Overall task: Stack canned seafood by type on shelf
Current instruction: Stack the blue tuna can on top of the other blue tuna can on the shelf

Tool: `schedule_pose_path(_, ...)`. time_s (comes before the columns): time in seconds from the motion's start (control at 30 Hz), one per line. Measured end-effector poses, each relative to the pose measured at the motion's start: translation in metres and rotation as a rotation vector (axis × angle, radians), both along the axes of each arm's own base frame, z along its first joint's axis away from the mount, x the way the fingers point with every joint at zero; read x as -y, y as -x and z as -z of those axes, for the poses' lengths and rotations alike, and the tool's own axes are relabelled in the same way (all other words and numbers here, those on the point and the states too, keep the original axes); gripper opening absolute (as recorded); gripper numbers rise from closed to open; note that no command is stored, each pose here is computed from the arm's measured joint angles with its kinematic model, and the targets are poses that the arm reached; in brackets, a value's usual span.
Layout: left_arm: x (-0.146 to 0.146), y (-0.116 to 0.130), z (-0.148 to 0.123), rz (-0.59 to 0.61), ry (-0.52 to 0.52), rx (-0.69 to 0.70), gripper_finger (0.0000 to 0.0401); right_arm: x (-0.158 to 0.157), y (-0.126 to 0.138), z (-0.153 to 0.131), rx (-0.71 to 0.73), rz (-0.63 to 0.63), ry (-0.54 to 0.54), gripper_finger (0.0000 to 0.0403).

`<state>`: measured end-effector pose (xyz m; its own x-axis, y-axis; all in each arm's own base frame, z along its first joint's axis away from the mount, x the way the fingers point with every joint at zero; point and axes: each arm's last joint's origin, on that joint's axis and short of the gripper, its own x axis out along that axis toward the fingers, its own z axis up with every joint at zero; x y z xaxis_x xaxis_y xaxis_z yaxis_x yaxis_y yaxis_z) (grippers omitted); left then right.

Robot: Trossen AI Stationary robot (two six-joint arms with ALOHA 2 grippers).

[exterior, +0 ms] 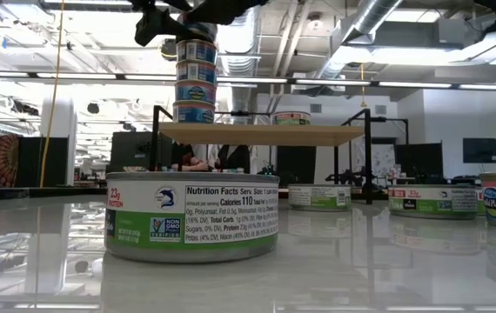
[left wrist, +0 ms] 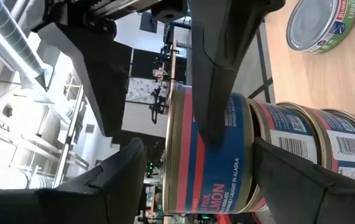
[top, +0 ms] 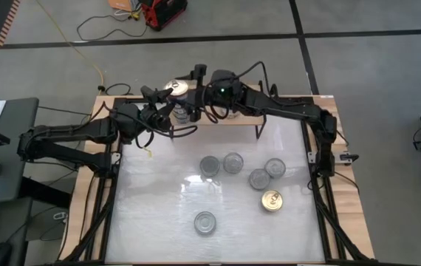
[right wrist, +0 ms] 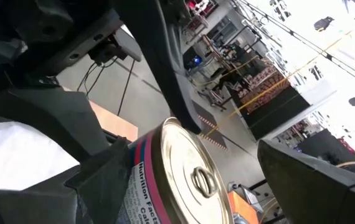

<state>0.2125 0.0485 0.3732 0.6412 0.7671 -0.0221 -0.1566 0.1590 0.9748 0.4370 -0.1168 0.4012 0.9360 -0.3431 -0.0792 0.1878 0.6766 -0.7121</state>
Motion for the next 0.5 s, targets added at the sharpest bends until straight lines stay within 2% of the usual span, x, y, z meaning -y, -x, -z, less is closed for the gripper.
schedule_pose_path(0.5,0.0025,-0.0004,0.0002,0.011,-0.006,-0.013,0.0275,0.0070,0.0020,0.0005,-0.001,0.022,-0.013,0.0379)
